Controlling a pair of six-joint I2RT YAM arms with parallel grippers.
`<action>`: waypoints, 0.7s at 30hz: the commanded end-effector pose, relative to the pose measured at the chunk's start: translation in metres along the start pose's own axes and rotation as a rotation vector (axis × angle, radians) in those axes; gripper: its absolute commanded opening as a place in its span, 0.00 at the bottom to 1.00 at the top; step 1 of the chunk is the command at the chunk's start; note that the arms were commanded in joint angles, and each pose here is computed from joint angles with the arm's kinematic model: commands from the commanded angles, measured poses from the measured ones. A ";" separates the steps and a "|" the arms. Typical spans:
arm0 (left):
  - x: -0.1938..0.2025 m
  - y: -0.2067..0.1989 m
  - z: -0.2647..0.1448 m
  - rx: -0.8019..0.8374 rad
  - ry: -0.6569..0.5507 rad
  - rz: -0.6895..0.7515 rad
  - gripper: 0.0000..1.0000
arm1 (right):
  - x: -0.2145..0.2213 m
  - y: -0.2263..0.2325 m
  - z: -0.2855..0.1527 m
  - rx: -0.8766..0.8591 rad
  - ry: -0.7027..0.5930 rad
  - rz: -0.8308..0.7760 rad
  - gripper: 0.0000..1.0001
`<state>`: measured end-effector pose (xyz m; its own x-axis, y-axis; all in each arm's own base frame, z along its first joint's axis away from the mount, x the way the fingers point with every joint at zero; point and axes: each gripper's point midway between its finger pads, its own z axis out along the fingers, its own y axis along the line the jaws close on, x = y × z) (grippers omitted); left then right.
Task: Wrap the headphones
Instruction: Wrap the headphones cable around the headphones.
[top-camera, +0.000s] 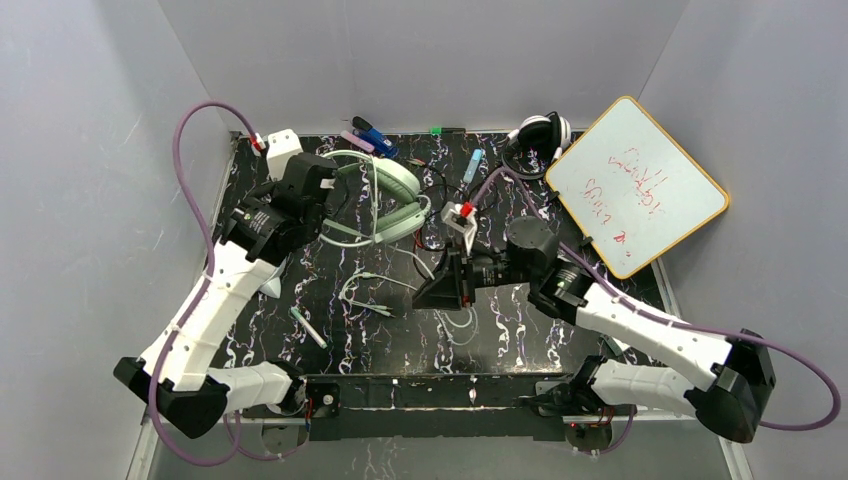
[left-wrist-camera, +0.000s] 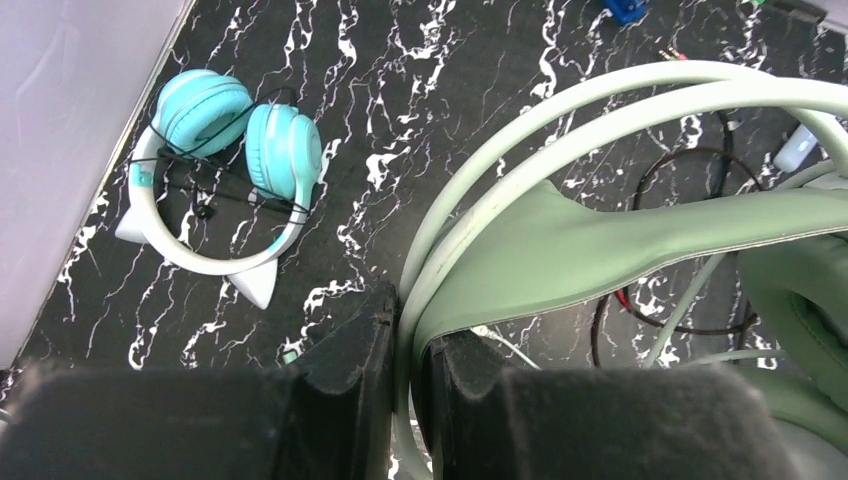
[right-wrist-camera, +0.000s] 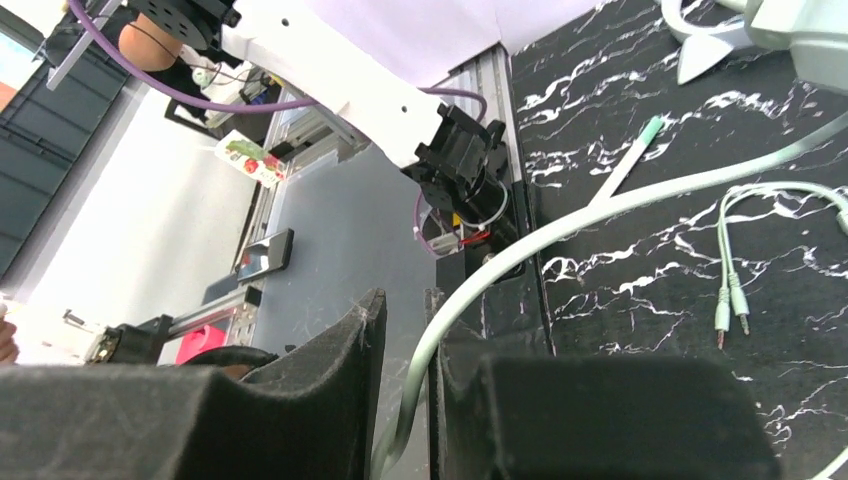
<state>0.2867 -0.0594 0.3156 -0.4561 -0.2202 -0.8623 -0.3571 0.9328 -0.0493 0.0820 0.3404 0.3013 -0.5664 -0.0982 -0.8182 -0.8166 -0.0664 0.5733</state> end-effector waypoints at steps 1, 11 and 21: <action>-0.012 -0.001 -0.001 -0.004 -0.054 -0.092 0.00 | 0.005 0.012 0.009 -0.093 0.060 0.040 0.28; 0.040 0.002 0.023 -0.058 0.077 0.070 0.00 | -0.027 0.005 0.018 -0.004 0.016 -0.008 0.29; 0.113 -0.013 0.039 0.041 0.281 0.168 0.00 | -0.078 0.009 0.034 0.024 -0.030 -0.075 0.31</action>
<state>0.2700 -0.0724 0.2084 -0.7089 -0.1080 -0.6970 -0.2586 0.9592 0.1145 0.1051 0.3727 0.3190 -0.5989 -0.1483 -0.7870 -0.7946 -0.0125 0.6070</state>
